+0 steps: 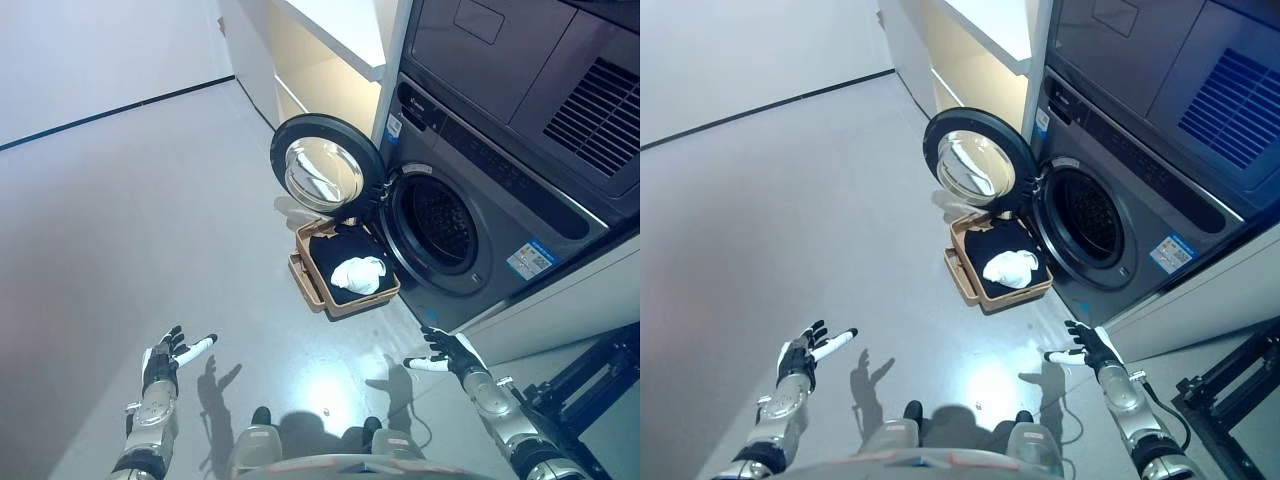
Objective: Put the clothes in the basket into the washing machine.
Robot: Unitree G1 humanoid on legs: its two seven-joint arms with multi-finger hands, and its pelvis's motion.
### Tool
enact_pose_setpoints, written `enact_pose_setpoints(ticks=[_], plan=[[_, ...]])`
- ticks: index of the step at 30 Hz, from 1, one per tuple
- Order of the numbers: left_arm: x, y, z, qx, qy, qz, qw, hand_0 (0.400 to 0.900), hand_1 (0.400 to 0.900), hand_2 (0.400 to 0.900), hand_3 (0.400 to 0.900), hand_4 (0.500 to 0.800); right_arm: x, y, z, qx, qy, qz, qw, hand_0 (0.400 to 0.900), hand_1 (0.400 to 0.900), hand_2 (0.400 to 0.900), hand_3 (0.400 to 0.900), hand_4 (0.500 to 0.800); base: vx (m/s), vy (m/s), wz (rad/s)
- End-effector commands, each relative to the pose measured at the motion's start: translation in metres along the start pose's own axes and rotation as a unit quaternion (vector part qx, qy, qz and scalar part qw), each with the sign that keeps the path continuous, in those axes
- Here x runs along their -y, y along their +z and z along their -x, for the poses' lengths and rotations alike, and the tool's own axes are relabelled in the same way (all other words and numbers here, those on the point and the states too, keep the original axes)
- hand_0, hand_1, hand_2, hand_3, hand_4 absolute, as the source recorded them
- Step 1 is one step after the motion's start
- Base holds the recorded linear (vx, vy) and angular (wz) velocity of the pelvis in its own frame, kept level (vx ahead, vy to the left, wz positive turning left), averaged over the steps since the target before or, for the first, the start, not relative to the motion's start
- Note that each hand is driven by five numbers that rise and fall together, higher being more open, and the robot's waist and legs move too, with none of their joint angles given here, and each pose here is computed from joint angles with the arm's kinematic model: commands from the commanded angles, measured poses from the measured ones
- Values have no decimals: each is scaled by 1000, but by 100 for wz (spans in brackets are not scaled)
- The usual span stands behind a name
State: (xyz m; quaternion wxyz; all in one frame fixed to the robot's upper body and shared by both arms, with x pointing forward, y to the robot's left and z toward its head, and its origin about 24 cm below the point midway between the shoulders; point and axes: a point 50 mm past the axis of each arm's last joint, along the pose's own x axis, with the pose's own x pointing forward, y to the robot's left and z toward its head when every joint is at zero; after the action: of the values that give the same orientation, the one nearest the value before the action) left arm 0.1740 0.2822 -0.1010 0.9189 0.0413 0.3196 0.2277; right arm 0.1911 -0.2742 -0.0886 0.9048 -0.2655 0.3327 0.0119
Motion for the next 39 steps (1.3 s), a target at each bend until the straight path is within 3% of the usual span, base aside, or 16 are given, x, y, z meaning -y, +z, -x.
enact_pose_setpoints(ticks=[1, 8, 13, 17, 18, 19, 20, 22, 27, 30, 39], plan=[[-18, 36, -9, 71, 24, 15, 997, 900, 900, 900, 900, 800, 39, 17, 5, 65, -61, 3, 996, 900, 900, 900, 900, 800, 98, -16, 13], [-17, 25, -7, 53, 41, 38, 997, 900, 900, 900, 900, 800, 40, 35, -5, 82, -76, 6, 994, 900, 900, 900, 900, 800, 197, 72, -26], [-21, 9, -1, 31, 64, 67, 995, 900, 900, 900, 900, 800, 33, 53, -14, 98, -64, 13, 993, 900, 900, 900, 900, 800, 318, 311, -84], [-26, 29, -5, 67, 77, 88, 991, 900, 900, 900, 900, 800, 26, 80, -19, 138, -58, 10, 989, 900, 900, 900, 900, 800, 220, 413, -56], [-24, 52, -13, 94, 68, 76, 990, 900, 900, 900, 900, 800, 26, 83, -22, 132, -70, -7, 989, 900, 900, 900, 900, 800, 212, 277, -2], [-24, 53, -13, 95, 68, 76, 990, 900, 900, 900, 900, 800, 26, 83, -23, 132, -70, -8, 989, 900, 900, 900, 900, 800, 117, 229, 31], [-20, 83, -15, 152, 56, 68, 984, 900, 900, 900, 900, 800, 23, 95, -27, 139, -72, -10, 988, 900, 900, 900, 900, 800, 4, 102, 15], [-22, 98, -15, 179, 58, 68, 980, 900, 900, 900, 900, 800, 21, 105, -28, 156, -73, -7, 985, 900, 900, 900, 900, 800, 78, 126, 42], [-11, 129, -21, 210, 57, 60, 974, 900, 900, 900, 900, 800, 23, 125, -30, 181, -82, -6, 980, 900, 900, 900, 900, 800, 118, 98, 47], [-3, 129, -23, 205, 49, 31, 977, 900, 900, 900, 900, 800, 33, 126, -32, 177, -98, -8, 979, 900, 900, 900, 900, 800, 186, 256, 27], [-17, 100, -23, 162, 62, 46, 984, 900, 900, 900, 900, 800, 24, 129, -34, 177, -80, -5, 981, 900, 900, 900, 900, 800, 199, 266, -14]])
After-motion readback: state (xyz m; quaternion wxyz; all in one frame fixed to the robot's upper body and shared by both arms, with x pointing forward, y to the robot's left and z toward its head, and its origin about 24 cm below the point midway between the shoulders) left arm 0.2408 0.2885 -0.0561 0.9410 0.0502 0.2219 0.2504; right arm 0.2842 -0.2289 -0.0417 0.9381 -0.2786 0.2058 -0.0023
